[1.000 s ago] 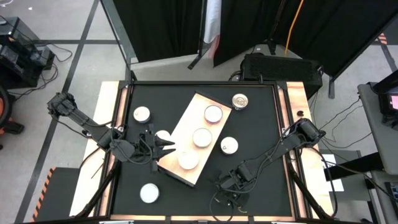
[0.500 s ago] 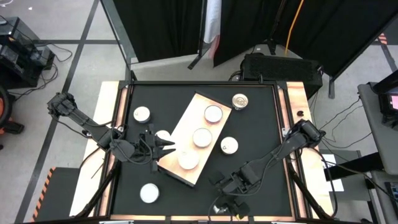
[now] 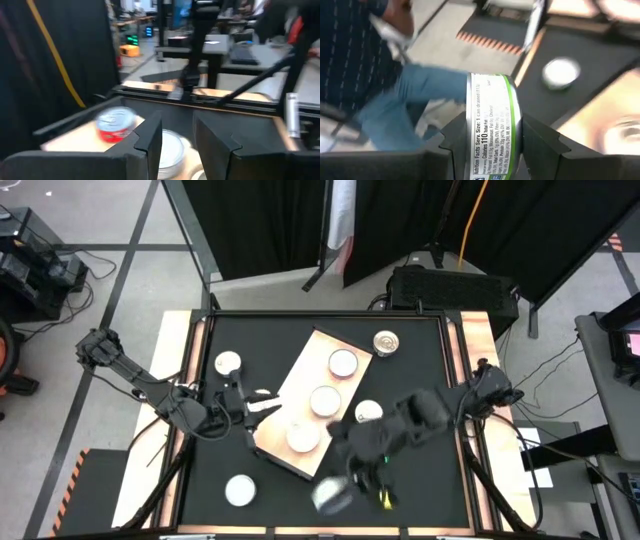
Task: Stack canned seafood by type on shelf
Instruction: Stack the green tuna can on top of the other green tuna can on the shelf
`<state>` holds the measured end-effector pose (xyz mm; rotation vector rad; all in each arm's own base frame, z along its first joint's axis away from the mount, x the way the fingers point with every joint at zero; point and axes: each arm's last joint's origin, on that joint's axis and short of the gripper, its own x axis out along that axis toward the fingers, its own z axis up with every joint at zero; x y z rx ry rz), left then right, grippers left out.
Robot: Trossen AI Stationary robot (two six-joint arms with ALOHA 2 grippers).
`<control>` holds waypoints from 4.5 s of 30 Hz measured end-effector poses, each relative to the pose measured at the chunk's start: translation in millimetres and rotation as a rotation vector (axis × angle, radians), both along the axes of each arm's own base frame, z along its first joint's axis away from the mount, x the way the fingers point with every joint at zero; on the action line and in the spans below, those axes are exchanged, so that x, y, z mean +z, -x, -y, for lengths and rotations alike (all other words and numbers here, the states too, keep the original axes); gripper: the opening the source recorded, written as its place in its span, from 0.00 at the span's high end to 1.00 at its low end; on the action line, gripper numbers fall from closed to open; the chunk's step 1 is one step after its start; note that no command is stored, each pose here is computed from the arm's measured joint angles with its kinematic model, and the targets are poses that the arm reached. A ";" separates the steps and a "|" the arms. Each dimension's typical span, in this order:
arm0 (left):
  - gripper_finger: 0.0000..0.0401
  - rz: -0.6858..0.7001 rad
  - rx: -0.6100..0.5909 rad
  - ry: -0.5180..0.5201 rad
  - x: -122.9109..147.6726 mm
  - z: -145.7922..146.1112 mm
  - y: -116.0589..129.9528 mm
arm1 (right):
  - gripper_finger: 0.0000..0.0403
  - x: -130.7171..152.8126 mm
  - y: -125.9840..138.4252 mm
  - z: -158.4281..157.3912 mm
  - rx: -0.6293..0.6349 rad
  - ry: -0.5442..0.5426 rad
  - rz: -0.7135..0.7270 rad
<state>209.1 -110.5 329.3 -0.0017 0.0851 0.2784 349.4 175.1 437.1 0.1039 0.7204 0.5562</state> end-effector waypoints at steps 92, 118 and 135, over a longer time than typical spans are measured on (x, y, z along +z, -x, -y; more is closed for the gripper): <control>0.72 -0.082 0.312 -0.263 16.1 -18.5 40.1 | 0.58 -202.6 61.3 125.5 -1.031 -0.649 0.477; 0.72 -0.082 0.311 -0.263 16.1 -18.5 40.1 | 0.32 -209.2 60.8 130.5 -1.102 -0.580 0.455; 0.72 -0.083 0.311 -0.264 16.0 -18.4 40.1 | 0.20 -189.2 48.2 121.9 -1.090 -0.432 0.357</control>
